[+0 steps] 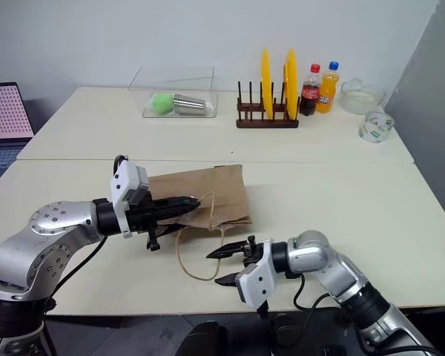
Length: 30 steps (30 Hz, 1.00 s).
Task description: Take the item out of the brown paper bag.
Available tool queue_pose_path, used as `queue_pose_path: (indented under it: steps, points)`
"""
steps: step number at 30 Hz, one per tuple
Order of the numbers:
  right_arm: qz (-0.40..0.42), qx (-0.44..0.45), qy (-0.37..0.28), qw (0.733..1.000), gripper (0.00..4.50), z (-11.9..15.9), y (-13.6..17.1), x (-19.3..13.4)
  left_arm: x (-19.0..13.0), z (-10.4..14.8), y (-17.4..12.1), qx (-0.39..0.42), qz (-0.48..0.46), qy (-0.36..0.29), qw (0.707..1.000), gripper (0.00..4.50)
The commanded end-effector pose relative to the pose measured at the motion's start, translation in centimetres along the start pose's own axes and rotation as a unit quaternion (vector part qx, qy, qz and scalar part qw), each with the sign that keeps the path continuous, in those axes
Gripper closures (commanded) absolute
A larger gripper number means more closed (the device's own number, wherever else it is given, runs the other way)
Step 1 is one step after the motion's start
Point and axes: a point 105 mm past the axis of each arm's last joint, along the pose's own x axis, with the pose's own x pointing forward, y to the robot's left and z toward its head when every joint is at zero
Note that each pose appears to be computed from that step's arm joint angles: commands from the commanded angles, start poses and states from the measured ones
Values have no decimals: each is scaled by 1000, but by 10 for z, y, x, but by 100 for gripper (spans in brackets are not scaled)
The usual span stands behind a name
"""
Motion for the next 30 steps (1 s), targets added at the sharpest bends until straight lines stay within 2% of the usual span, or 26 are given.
queue_pose_path:
  steps: [1, 3, 9, 14, 20, 30]
  points:
    - [2, -25, 0, 1000, 192, 0, -7, 8, 0, 10, -3, 25, -4, -13, 1000, 450]
    - [9, -19, 4, 1000, 229, -3, -7, 10, -1, 9, -3, 25, -3, -13, 1000, 450]
    - [29, -3, 24, 999, 447, -11, 2, 12, -1, 10, 1, 24, 10, -19, 999, 450]
    - [76, 32, 57, 995, 447, -24, 23, 8, 2, 24, 13, 19, 36, -43, 998, 450]
    - [139, 49, 103, 984, 447, -37, 49, 1, 3, 54, 44, 7, 90, -78, 993, 450]
    - [185, 42, 114, 975, 447, -35, 64, -4, 3, 90, 64, 10, 119, -111, 987, 450]
